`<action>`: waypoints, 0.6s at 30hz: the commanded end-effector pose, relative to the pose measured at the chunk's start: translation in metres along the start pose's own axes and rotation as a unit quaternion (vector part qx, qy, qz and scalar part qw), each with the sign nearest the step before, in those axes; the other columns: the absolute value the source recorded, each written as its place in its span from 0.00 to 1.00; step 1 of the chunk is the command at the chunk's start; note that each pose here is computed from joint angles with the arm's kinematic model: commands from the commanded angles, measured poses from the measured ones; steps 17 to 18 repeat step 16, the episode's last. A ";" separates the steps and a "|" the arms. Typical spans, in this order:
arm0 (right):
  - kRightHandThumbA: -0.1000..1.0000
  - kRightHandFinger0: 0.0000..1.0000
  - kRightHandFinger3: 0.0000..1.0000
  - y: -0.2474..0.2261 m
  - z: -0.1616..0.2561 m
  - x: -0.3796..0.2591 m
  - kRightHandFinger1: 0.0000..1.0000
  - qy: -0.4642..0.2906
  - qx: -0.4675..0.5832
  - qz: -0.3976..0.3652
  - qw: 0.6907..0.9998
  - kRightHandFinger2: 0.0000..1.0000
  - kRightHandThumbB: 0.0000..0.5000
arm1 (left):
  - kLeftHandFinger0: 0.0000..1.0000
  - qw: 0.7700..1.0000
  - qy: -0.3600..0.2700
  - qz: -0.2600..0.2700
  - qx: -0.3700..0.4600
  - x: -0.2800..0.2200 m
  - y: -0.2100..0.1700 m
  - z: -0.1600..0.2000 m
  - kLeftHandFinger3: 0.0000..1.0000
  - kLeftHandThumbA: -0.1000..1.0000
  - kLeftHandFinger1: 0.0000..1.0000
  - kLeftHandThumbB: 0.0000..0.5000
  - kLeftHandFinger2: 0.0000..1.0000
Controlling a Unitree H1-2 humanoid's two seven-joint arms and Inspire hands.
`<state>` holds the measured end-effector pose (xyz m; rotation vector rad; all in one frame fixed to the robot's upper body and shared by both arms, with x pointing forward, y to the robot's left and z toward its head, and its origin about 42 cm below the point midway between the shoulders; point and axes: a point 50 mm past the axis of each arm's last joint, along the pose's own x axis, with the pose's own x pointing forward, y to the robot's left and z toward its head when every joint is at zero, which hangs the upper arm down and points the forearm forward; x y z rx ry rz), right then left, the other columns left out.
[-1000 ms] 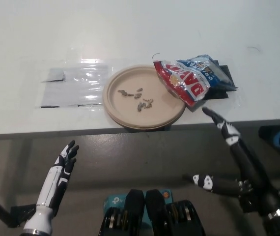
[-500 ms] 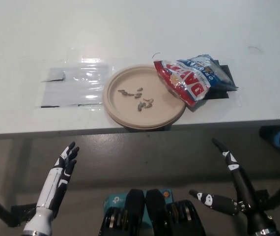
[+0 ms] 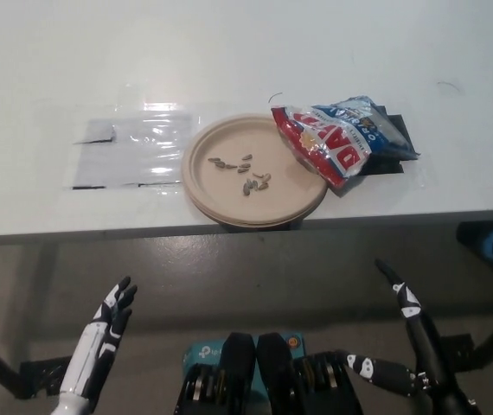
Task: The robot picks up a small bag of sunflower seeds on the right hand side and take it to the empty plate on the left hand side then pours some sunflower seeds on to the plate.
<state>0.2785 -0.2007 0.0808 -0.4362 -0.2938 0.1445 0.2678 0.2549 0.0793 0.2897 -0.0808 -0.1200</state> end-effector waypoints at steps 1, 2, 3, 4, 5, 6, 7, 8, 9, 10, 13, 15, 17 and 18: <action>1.00 1.00 1.00 -0.005 0.011 0.005 1.00 -0.047 0.005 -0.021 0.999 1.00 0.42 | 1.00 1.000 -0.016 0.001 0.007 0.000 0.005 0.009 1.00 1.00 1.00 0.34 1.00; 1.00 1.00 1.00 -0.005 0.014 0.008 1.00 -0.052 0.006 -0.021 0.998 1.00 0.42 | 1.00 1.000 -0.015 0.001 0.006 0.000 0.005 0.009 1.00 1.00 1.00 0.35 1.00; 1.00 1.00 1.00 -0.006 0.018 0.012 1.00 -0.064 0.007 -0.018 0.998 1.00 0.40 | 1.00 1.000 -0.013 0.001 0.005 0.000 0.006 0.009 1.00 1.00 1.00 0.34 1.00; 1.00 1.00 1.00 -0.006 0.021 0.015 1.00 -0.070 0.006 -0.020 0.997 1.00 0.40 | 1.00 1.000 -0.014 0.001 0.005 0.000 0.006 0.009 1.00 1.00 1.00 0.34 1.00; 1.00 1.00 1.00 -0.007 0.027 0.021 1.00 -0.083 -0.003 -0.023 0.996 1.00 0.41 | 1.00 1.000 -0.016 0.002 0.006 0.000 0.007 0.008 1.00 1.00 1.00 0.35 1.00; 1.00 1.00 1.00 -0.008 0.029 0.023 1.00 -0.088 -0.006 -0.023 0.996 1.00 0.42 | 1.00 1.000 -0.016 0.003 0.006 0.000 0.007 0.008 1.00 1.00 1.00 0.35 1.00; 1.00 1.00 1.00 -0.008 0.032 0.027 1.00 -0.095 -0.010 -0.021 0.995 1.00 0.41 | 1.00 1.000 -0.015 0.005 0.007 0.000 0.008 0.008 1.00 1.00 1.00 0.34 1.00; 1.00 1.00 1.00 -0.009 0.034 0.029 1.00 -0.100 -0.009 -0.019 0.995 1.00 0.41 | 1.00 1.000 -0.016 0.005 0.008 0.001 0.009 0.008 1.00 1.00 1.00 0.34 1.00; 1.00 1.00 1.00 -0.008 0.035 0.030 1.00 -0.101 -0.009 -0.018 0.995 1.00 0.39 | 1.00 1.000 -0.016 0.005 0.007 0.000 0.009 0.008 1.00 1.00 1.00 0.34 1.00; 1.00 1.00 1.00 -0.007 0.037 0.032 1.00 -0.105 -0.006 -0.016 0.994 1.00 0.40 | 1.00 1.000 -0.016 0.005 0.007 0.000 0.009 0.008 1.00 1.00 1.00 0.34 1.00; 1.00 1.00 1.00 -0.002 0.037 0.035 1.00 -0.103 -0.007 -0.016 0.995 1.00 0.37 | 1.00 1.000 -0.018 0.006 0.005 0.000 0.011 0.008 1.00 1.00 1.00 0.34 1.00; 1.00 1.00 1.00 0.003 0.031 0.031 1.00 -0.093 -0.010 -0.010 0.996 1.00 0.35 | 1.00 1.000 -0.015 0.007 0.007 -0.003 0.011 0.007 1.00 1.00 1.00 0.34 1.00; 1.00 1.00 1.00 0.003 0.031 0.031 1.00 -0.093 -0.010 -0.010 0.996 1.00 0.35 | 1.00 1.000 -0.015 0.007 0.007 -0.003 0.011 0.007 1.00 1.00 1.00 0.34 1.00; 1.00 1.00 1.00 0.003 0.031 0.031 1.00 -0.093 -0.010 -0.010 0.996 1.00 0.35 | 1.00 1.000 -0.015 0.007 0.007 -0.003 0.011 0.007 1.00 1.00 1.00 0.34 1.00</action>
